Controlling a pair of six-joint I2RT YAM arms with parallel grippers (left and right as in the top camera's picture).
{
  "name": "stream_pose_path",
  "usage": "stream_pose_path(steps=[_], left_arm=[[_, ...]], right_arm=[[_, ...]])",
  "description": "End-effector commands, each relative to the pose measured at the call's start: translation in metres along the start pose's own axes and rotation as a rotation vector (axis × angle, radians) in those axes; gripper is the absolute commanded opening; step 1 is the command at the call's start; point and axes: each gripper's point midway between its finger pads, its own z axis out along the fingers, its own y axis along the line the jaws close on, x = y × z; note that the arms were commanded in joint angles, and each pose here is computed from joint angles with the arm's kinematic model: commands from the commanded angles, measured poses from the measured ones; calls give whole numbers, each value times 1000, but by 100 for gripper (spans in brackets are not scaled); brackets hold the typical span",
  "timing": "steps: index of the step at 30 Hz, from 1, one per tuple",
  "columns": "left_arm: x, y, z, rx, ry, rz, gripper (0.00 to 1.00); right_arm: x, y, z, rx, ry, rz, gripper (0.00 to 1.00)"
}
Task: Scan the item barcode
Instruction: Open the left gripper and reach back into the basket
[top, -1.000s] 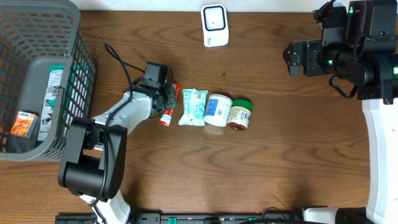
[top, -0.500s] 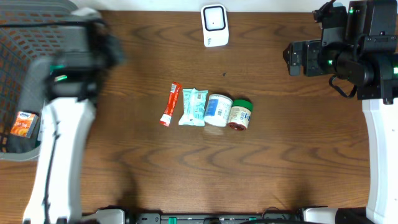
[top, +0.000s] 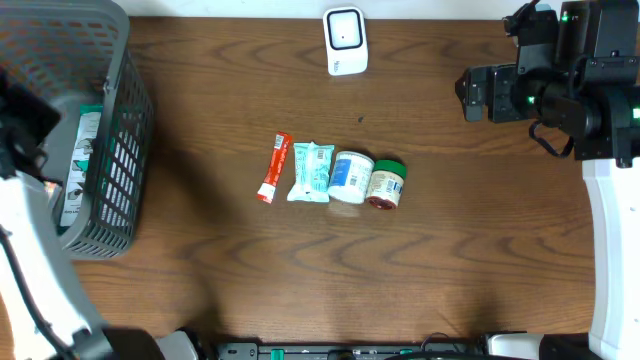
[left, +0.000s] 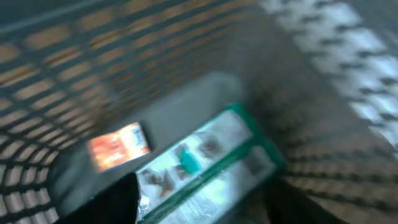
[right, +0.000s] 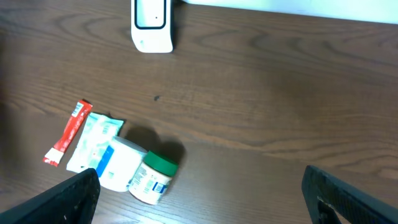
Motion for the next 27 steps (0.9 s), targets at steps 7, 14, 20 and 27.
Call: stream_pose_path(steps=[7,14,20,27], left_arm=[[39,56,83,-168,214,-57,77],[64,77,121,-272,295,-38,78],[74,96,135,-375,314,-4,78],[87,100,153,-391,346,3,79]], right_arm=[[-4,4,-3,-6,-13,-19,99],[-4,3,-3,-6,-13,-19,99],[-4,4,-3,-6,-13,-19,99],[-4,3,-3,-6,-13,-19,99]])
